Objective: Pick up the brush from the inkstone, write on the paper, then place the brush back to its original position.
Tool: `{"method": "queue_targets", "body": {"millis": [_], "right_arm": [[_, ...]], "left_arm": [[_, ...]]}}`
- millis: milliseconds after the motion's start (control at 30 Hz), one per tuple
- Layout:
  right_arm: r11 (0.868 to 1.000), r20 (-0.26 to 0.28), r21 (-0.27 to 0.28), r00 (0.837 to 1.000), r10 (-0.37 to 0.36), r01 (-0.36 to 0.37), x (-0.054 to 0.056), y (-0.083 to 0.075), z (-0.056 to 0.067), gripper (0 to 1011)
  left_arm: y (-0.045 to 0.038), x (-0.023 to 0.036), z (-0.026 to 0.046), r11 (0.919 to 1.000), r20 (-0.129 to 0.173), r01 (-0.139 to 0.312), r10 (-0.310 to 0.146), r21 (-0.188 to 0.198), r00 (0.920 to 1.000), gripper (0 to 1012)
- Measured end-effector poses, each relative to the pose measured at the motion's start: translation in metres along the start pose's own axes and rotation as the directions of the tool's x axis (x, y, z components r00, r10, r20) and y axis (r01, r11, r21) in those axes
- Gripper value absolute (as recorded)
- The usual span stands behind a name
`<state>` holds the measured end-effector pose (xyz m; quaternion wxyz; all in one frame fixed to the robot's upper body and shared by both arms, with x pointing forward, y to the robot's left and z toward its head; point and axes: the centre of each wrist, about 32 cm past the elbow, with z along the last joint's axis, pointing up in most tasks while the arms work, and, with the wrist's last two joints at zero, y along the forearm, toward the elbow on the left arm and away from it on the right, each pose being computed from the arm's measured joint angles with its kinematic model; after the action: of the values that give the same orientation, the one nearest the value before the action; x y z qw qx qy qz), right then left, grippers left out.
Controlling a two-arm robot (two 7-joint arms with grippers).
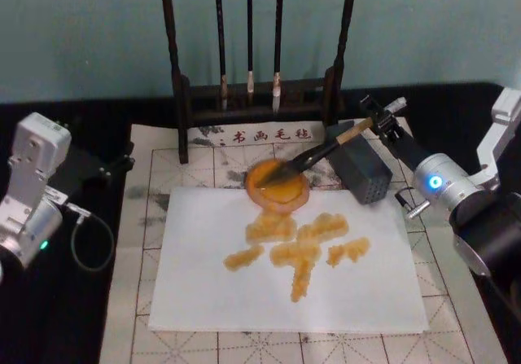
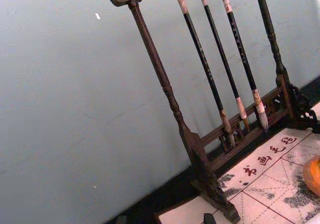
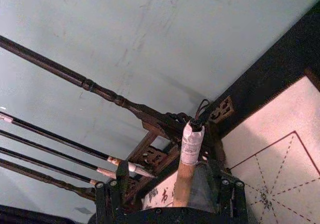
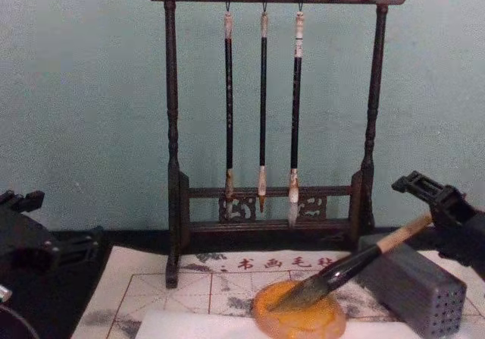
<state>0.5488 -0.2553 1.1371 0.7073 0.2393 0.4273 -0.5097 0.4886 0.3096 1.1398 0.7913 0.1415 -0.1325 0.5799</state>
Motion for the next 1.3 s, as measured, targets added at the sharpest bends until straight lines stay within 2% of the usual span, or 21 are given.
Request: {"method": "queue_targets", "body": {"millis": [267, 500, 600, 700, 767, 800, 867, 900, 967, 1000, 1067, 1100, 1133, 1167, 1233, 1300], "right_arm": [[1.0, -0.011, 0.004, 1.0, -0.018, 0.018, 0.003, -0.013, 0.003, 1000], [1.0, 0.002, 0.01, 1.0, -0.027, 0.027, 0.004, -0.033, 0.0, 1000], [1.0, 0.043, 0.019, 0.999, -0.025, 0.024, 0.002, -0.042, -0.003, 1000], [0.999, 0.151, 0.037, 0.988, -0.024, 0.018, -0.001, -0.05, -0.008, 1000], [0.999, 0.195, 0.046, 0.98, -0.024, 0.015, -0.003, -0.052, -0.01, 1000], [0.999, 0.236, 0.052, 0.972, -0.026, 0.014, -0.004, -0.054, -0.012, 1000], [0.998, 0.279, 0.057, 0.96, -0.03, 0.014, -0.005, -0.055, -0.015, 1000], [0.998, 0.321, 0.06, 0.946, -0.034, 0.015, -0.006, -0.056, -0.017, 1000], [0.998, 0.363, 0.064, 0.931, -0.038, 0.015, -0.007, -0.056, -0.019, 1000], [0.997, 0.404, 0.07, 0.914, -0.041, 0.014, -0.007, -0.057, -0.021, 1000], [0.997, 0.44, 0.074, 0.897, -0.042, 0.011, -0.007, -0.058, -0.022, 1000], [0.997, 0.467, 0.077, 0.883, -0.042, 0.006, -0.007, -0.058, -0.024, 1000], [0.997, 0.51, 0.082, 0.859, -0.041, -0.001, -0.007, -0.059, -0.025, 1000], [0.997, 0.51, 0.082, 0.859, -0.041, -0.001, -0.007, -0.059, -0.025, 1000], [0.995, 0.608, 0.093, 0.793, -0.042, -0.019, -0.006, -0.061, -0.03, 1000], [0.995, 0.65, 0.096, 0.759, -0.043, -0.025, -0.005, -0.062, -0.033, 1000]], "left_arm": [[0.0, 0.0, 0.0, 1.0, 0.0, 0.0, 0.0, 0.0, 1.0, 1001], [0.0, 0.0, 0.0, 1.0, 0.0, 0.0, 0.0, 0.0, 1.0, 1001], [0.0, 0.0, 0.0, 1.0, 0.0, 0.0, 0.0, 0.0, 1.0, 1001], [0.0, 0.0, 0.0, 1.0, 0.0, 0.0, 0.0, 0.0, 1.0, 1001], [0.0, 0.0, 0.0, 1.0, 0.0, 0.0, 0.0, 0.0, 1.0, 1001], [0.0, 0.0, 0.0, 1.0, 0.0, 0.0, 0.0, 0.0, 1.0, 1001], [0.0, 0.0, 0.0, 1.0, 0.0, 0.0, 0.0, 0.0, 1.0, 1001], [0.0, 0.0, 0.0, 1.0, 0.0, 0.0, 0.0, 0.0, 1.0, 1001], [0.0, 0.0, 0.0, 1.0, 0.0, 0.0, 0.0, 0.0, 1.0, 1001], [0.0, 0.0, 0.0, 1.0, 0.0, 0.0, 0.0, 0.0, 1.0, 1001], [0.0, 0.0, 0.0, 1.0, 0.0, 0.0, 0.0, 0.0, 1.0, 1001], [0.0, 0.0, 0.0, 1.0, 0.0, 0.0, 0.0, 0.0, 1.0, 1001], [0.0, 0.0, 0.0, 1.0, 0.0, 0.0, 0.0, 0.0, 1.0, 1001], [0.0, 0.0, 0.0, 1.0, 0.0, 0.0, 0.0, 0.0, 1.0, 1001], [0.0, 0.0, 0.0, 1.0, 0.0, 0.0, 0.0, 0.0, 1.0, 1001], [0.0, 0.0, 0.0, 1.0, 0.0, 0.0, 0.0, 0.0, 1.0, 1001]]}}
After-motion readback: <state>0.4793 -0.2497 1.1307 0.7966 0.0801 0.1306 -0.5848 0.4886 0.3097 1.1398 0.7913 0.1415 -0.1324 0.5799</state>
